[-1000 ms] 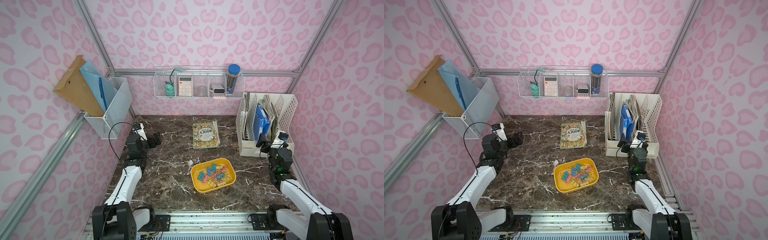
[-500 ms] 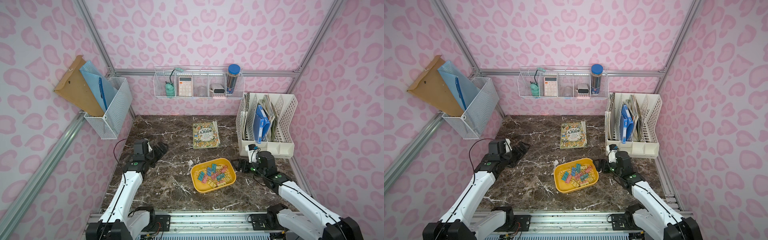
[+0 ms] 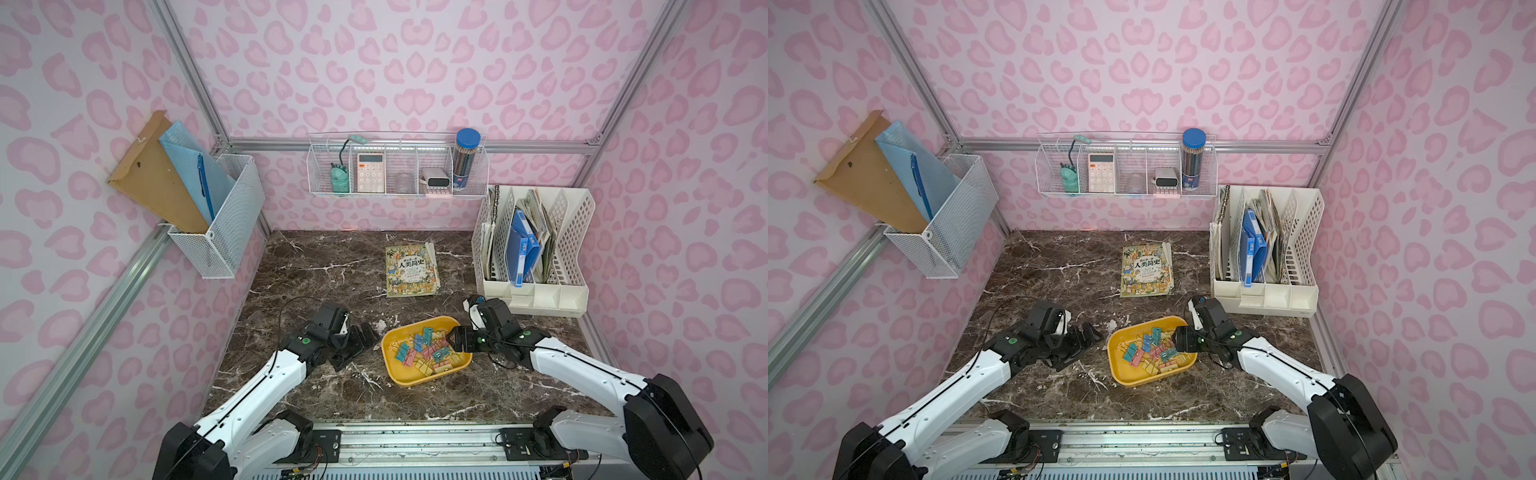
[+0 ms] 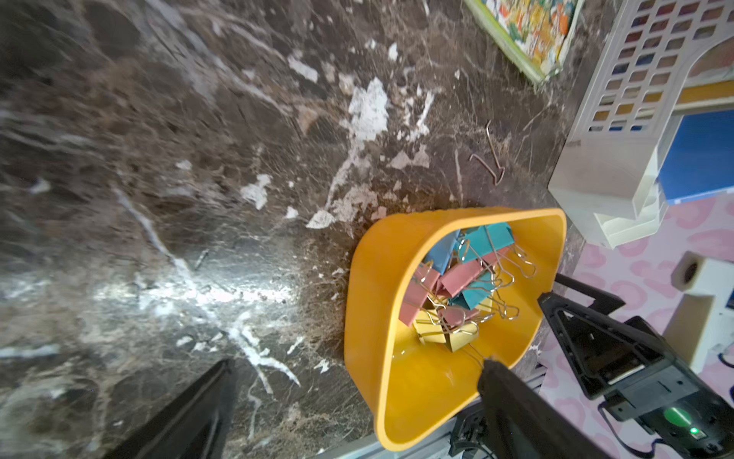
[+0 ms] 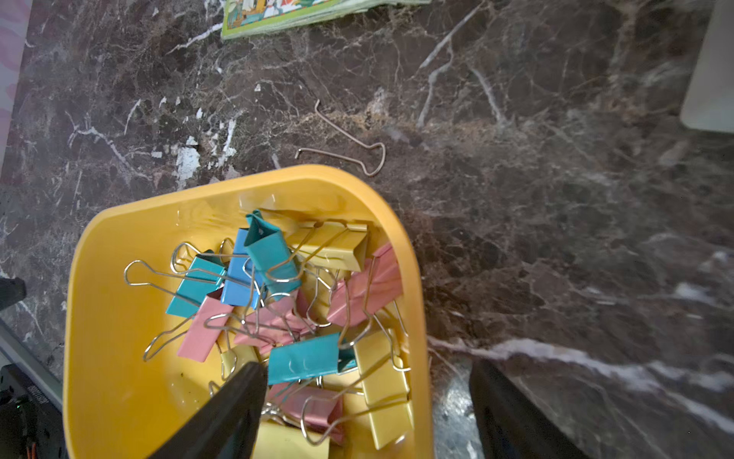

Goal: Take out the binder clips from the storage box
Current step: Move the storage box to the center of the board.

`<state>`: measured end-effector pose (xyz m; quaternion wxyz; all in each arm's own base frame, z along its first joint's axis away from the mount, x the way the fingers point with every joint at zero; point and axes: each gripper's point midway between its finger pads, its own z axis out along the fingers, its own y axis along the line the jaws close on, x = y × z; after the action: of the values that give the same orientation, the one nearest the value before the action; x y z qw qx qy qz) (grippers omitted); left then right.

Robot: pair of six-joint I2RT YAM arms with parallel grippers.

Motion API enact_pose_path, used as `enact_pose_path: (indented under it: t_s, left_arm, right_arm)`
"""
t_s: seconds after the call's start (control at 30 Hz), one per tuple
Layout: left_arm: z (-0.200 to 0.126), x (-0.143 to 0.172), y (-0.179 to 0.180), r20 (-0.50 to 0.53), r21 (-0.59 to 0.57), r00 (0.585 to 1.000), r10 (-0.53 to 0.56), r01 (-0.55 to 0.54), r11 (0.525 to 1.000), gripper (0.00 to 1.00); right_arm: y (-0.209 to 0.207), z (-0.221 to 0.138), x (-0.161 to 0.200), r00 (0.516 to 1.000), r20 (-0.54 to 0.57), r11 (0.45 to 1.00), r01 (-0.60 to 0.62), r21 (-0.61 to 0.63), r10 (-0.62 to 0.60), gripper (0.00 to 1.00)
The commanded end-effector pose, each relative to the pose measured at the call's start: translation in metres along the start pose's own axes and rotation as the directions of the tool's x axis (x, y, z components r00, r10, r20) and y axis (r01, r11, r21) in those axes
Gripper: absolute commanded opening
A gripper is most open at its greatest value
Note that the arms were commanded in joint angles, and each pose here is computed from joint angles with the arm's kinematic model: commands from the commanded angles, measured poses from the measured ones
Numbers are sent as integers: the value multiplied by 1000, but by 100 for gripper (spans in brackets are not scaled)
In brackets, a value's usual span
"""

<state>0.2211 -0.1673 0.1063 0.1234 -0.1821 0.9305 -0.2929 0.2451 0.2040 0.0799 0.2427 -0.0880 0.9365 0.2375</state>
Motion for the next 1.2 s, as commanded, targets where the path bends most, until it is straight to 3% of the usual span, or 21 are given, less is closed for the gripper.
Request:
enact_pose_path:
  t_s: [0.0, 0.2, 0.43, 0.53, 0.73, 0.97, 1.17]
  left_arm:
    - [7, 4, -13, -30, 7, 999, 33, -33, 999, 100]
    - [31, 9, -33, -113, 63, 993, 20, -13, 998, 98]
    - [34, -9, -66, -106, 116, 993, 55, -42, 992, 99]
    - [36, -18, -57, -100, 42, 994, 46, -42, 998, 99]
    - [19, -37, -16, -29, -178, 1000, -6, 0, 984, 99]
    - [25, -39, 7, -63, -256, 995, -74, 56, 965, 99]
    - [20, -17, 7, -114, -192, 984, -137, 113, 975, 99]
  right_arm:
    - [4, -3, 1, 1000, 0, 1000, -24, 1, 24, 82]
    - [22, -8, -1, 996, 4, 994, -90, -66, 91, 78]
    - [38, -11, -1, 993, -28, 983, -114, -140, 112, 75]
    - [49, -6, 1, 992, -56, 975, -119, -188, 111, 75]
    - [49, 3, 5, 990, -72, 978, -133, -160, 123, 75]
    - [59, 6, 0, 988, -74, 971, -148, -189, 136, 75]
    - [47, 9, 5, 987, -76, 981, -150, -127, 141, 76]
